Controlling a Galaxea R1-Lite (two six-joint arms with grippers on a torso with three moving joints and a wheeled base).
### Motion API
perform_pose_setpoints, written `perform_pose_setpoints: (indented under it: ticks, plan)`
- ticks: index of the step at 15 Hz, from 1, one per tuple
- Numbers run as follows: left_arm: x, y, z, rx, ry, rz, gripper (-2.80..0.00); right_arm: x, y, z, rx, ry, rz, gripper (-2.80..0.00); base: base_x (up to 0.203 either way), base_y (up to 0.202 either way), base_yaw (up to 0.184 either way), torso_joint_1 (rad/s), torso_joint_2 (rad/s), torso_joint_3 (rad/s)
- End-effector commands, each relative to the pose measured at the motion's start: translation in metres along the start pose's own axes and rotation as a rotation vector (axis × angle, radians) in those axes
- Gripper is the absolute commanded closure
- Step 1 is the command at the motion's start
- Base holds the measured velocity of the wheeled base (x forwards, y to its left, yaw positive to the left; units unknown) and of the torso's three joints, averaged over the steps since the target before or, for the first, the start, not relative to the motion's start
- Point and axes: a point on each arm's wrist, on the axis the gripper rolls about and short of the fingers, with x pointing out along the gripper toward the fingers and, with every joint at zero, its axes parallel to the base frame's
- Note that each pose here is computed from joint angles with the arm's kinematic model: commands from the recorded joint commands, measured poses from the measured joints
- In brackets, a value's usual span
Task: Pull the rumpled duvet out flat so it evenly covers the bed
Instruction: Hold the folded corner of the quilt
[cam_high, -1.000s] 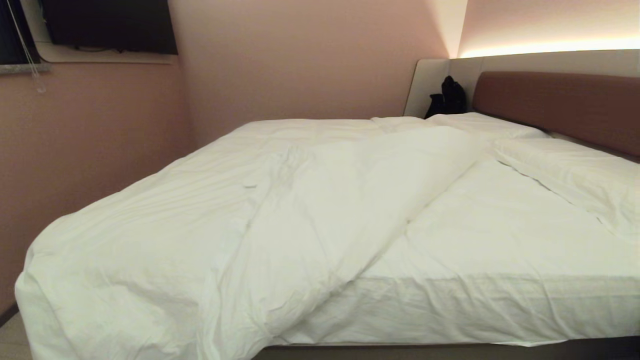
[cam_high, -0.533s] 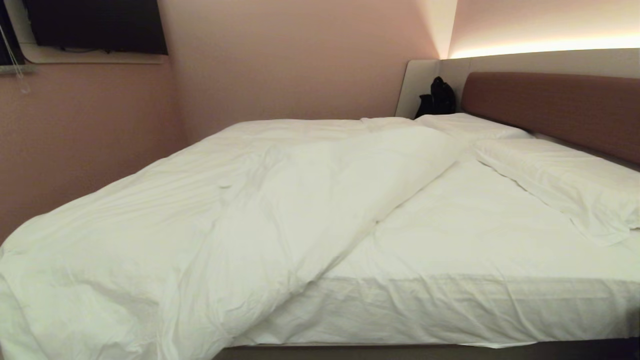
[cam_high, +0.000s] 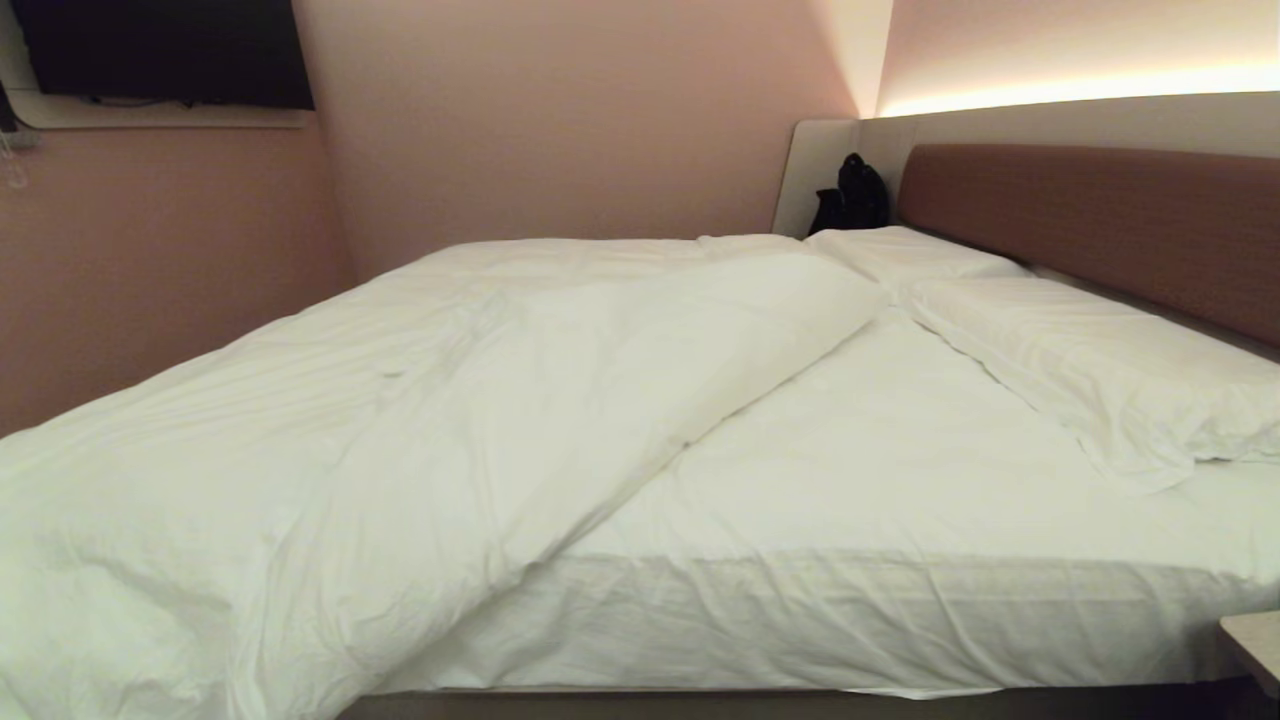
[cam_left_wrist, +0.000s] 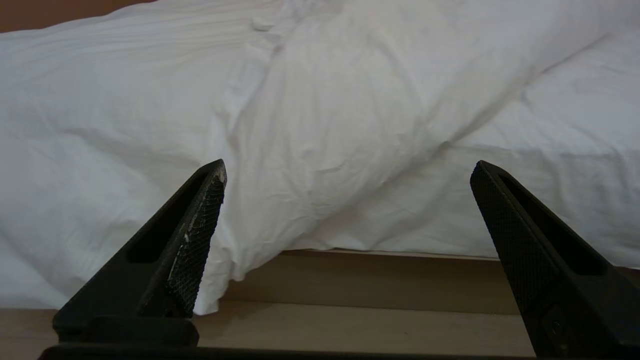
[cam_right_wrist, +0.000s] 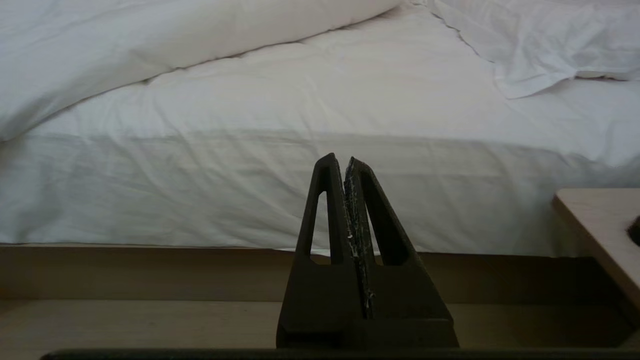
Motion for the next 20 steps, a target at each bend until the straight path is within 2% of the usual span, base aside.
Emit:
perform_pose_setpoints:
  ticks: [1,8,20]
  plan:
    - [0.0000,0.0000,-0.0001,-0.001,0.000,0.000,-2.80,0.0000,0.0000,0.0000,-0.001,0.000,0.001,0.00,0.000,-0.193,-0.001,0.000,0.00,0.004]
    - [0.0000,0.0000,0.0000,-0.011,-0.001,0.002,-2.80,0.0000,0.0000,0.0000,0.000,0.000,0.001,0.00,0.000,-0.165,0.000,0.002,0.00,-0.001]
    - [0.0000,0.0000,-0.0001,-0.010,0.000,0.002,-2.80,0.0000,0.0000,0.0000,0.000,0.000,0.001,0.00,0.000,0.000,0.000,0.000,0.00,0.000]
